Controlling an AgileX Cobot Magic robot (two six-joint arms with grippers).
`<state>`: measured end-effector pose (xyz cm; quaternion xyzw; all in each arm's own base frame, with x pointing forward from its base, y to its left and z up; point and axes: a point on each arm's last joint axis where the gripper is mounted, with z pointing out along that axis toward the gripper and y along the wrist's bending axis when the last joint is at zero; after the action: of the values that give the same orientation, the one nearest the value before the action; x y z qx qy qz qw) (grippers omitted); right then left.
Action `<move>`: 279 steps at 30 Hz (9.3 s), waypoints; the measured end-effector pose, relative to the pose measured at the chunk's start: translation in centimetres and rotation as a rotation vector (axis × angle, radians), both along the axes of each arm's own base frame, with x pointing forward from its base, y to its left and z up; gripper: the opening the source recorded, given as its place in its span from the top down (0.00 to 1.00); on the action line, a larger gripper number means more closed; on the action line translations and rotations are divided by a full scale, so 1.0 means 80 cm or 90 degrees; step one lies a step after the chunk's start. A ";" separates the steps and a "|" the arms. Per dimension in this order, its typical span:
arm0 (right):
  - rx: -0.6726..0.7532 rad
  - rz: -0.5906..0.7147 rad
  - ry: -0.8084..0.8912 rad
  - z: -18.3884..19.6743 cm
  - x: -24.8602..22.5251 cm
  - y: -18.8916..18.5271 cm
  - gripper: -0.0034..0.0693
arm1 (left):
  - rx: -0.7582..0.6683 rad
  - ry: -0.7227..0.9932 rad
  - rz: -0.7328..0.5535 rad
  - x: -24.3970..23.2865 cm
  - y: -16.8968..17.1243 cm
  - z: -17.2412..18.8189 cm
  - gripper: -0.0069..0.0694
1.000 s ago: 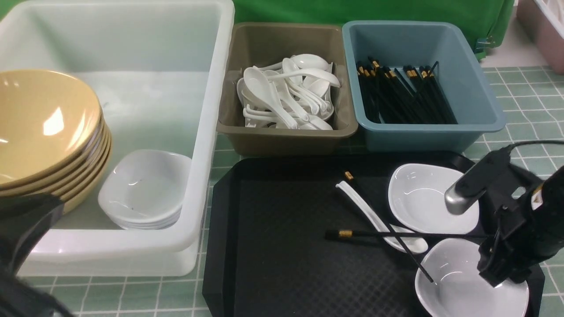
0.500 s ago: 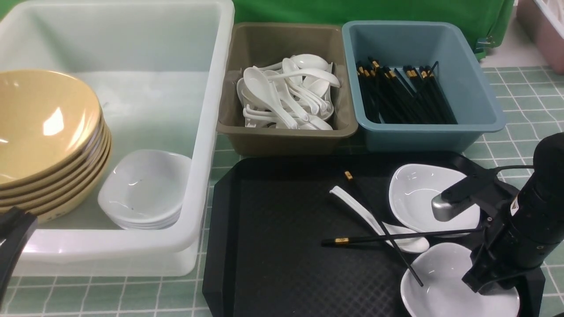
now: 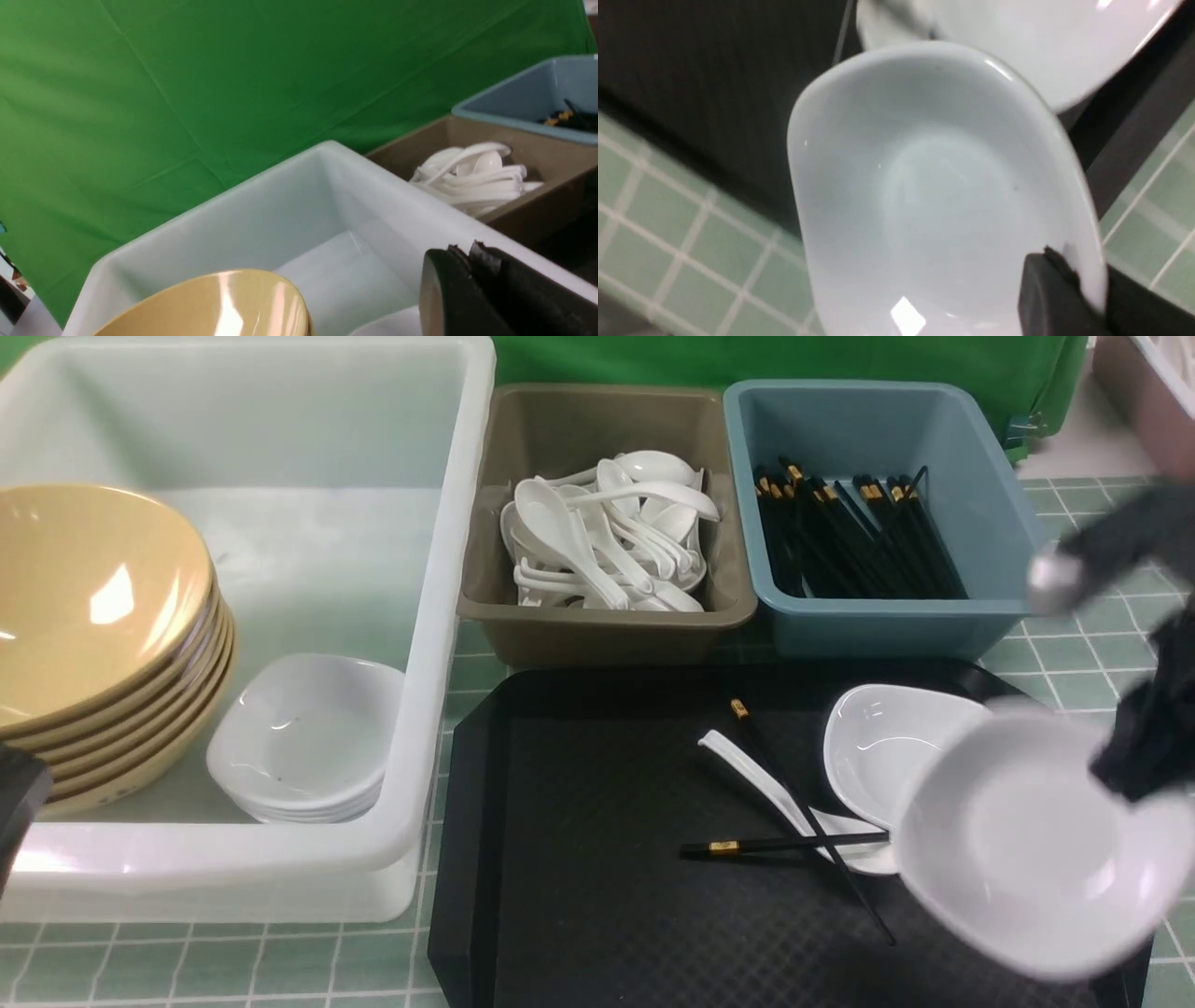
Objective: On blue table put chopsticks spoon bowls plates into blue grey white boxes.
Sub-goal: 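Place the white bowl into the white bin on top of the stacked bowls with the right gripper, then reach for and grasp the small white dish on the black tray, then place the white bowl into the white bin on top of the stacked bowls with the right gripper, then pick up the spoon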
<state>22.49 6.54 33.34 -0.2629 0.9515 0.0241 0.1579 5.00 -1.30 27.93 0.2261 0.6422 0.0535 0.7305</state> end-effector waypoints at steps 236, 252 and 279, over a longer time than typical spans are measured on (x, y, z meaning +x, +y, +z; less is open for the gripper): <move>0.191 0.346 -0.154 -0.001 0.153 0.348 0.26 | -0.181 0.104 -0.047 -0.004 -0.006 -0.003 0.90; 0.027 0.027 -0.133 0.087 0.046 0.042 0.40 | -0.209 0.249 -0.059 0.009 -0.017 -0.006 0.90; 0.038 -0.004 -0.144 -0.079 -0.066 -0.003 0.84 | 0.238 0.814 -0.415 0.221 -0.268 -0.015 0.87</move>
<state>17.20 6.31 27.01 -0.2563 0.9271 0.0223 0.2724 22.69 -22.71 26.76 0.5128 0.8228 -0.2000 0.1419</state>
